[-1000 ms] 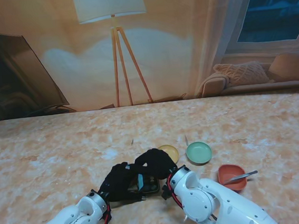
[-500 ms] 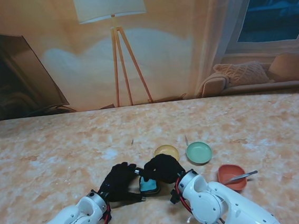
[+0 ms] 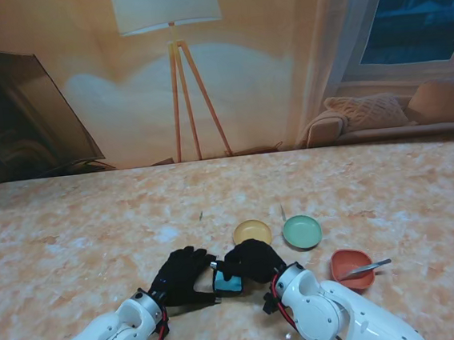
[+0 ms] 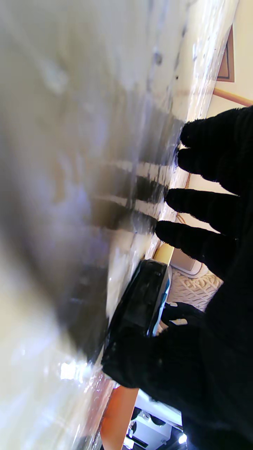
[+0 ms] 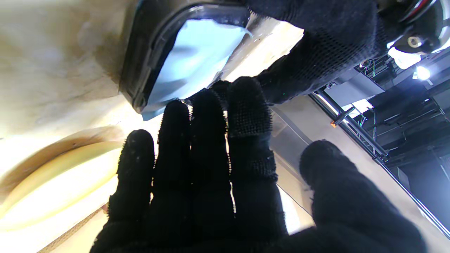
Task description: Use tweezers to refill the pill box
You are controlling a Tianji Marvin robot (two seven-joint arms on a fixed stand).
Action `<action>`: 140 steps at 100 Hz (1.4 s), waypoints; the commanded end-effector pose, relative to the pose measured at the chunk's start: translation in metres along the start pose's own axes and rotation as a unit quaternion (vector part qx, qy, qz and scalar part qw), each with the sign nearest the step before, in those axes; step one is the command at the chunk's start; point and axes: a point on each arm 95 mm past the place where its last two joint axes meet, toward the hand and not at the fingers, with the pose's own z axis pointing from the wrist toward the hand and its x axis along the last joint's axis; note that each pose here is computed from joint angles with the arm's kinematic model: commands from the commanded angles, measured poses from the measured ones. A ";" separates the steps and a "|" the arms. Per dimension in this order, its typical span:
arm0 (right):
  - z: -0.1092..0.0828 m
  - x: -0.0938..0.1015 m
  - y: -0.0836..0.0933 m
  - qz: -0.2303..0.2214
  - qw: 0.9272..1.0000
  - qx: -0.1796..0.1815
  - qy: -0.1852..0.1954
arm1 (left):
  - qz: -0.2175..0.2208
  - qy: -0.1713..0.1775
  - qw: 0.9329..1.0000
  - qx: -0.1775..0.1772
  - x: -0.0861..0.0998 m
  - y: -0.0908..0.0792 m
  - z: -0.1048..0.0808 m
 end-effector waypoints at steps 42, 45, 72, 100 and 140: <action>-0.009 0.004 0.015 0.016 0.999 -0.036 -0.006 | -0.013 -0.034 0.999 -0.003 -0.004 0.007 -0.019; -0.010 0.004 0.018 0.014 0.999 -0.040 -0.007 | -0.008 -0.037 0.999 0.001 -0.005 0.004 -0.020; -0.019 -0.001 0.051 -0.020 0.997 -0.079 -0.008 | 0.030 -0.070 0.996 0.052 -0.012 -0.042 -0.030; -0.037 -0.014 0.089 -0.058 0.990 -0.127 -0.013 | 0.032 -0.106 0.986 0.122 -0.016 -0.092 -0.049; -0.079 -0.039 0.107 -0.116 0.986 -0.116 -0.023 | -0.004 -0.120 0.978 0.172 -0.017 -0.102 -0.070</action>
